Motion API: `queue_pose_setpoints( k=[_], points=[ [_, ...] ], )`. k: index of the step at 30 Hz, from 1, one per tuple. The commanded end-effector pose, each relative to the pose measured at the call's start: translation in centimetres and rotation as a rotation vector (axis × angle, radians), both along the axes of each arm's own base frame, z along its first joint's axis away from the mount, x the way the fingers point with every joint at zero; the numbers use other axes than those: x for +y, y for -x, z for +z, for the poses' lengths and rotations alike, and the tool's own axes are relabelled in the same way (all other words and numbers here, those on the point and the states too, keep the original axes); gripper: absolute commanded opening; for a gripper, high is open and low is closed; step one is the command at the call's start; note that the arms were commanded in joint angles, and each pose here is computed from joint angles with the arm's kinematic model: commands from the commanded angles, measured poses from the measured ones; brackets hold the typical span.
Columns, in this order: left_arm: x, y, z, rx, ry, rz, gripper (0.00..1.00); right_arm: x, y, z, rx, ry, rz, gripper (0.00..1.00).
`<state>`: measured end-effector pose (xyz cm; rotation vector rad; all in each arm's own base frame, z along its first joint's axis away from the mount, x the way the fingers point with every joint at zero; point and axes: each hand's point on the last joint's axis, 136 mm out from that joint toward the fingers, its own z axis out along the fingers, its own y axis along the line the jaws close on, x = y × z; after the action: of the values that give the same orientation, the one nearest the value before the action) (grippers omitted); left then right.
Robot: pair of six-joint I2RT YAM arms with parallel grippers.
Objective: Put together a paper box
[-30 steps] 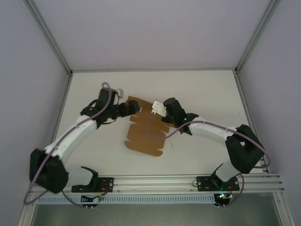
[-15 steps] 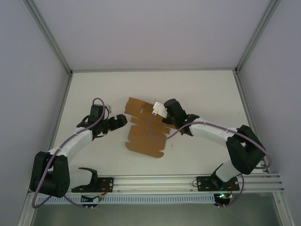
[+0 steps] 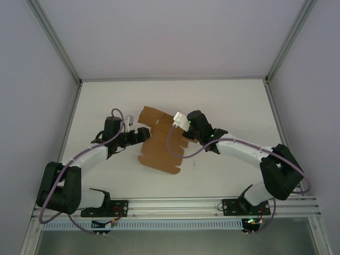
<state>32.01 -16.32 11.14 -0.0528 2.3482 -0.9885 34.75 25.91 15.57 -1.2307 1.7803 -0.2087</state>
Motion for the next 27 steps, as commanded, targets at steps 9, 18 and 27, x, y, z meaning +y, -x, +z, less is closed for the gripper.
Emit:
queue_pose_setpoints(
  k=[9,18,27],
  points=[
    [-4.2,0.1,3.0,-0.141,0.158,-0.181,0.63,1.5,0.5,4.3,-0.035,-0.192,0.038,0.00],
    [-4.9,-0.2,3.0,-0.134,0.194,-0.182,0.23,1.8,1.0,4.4,-0.006,-0.213,0.063,0.00],
    [-5.2,-1.0,2.0,-0.064,0.161,-0.127,0.00,1.8,2.5,0.9,0.018,-0.037,0.126,0.00]
  ],
)
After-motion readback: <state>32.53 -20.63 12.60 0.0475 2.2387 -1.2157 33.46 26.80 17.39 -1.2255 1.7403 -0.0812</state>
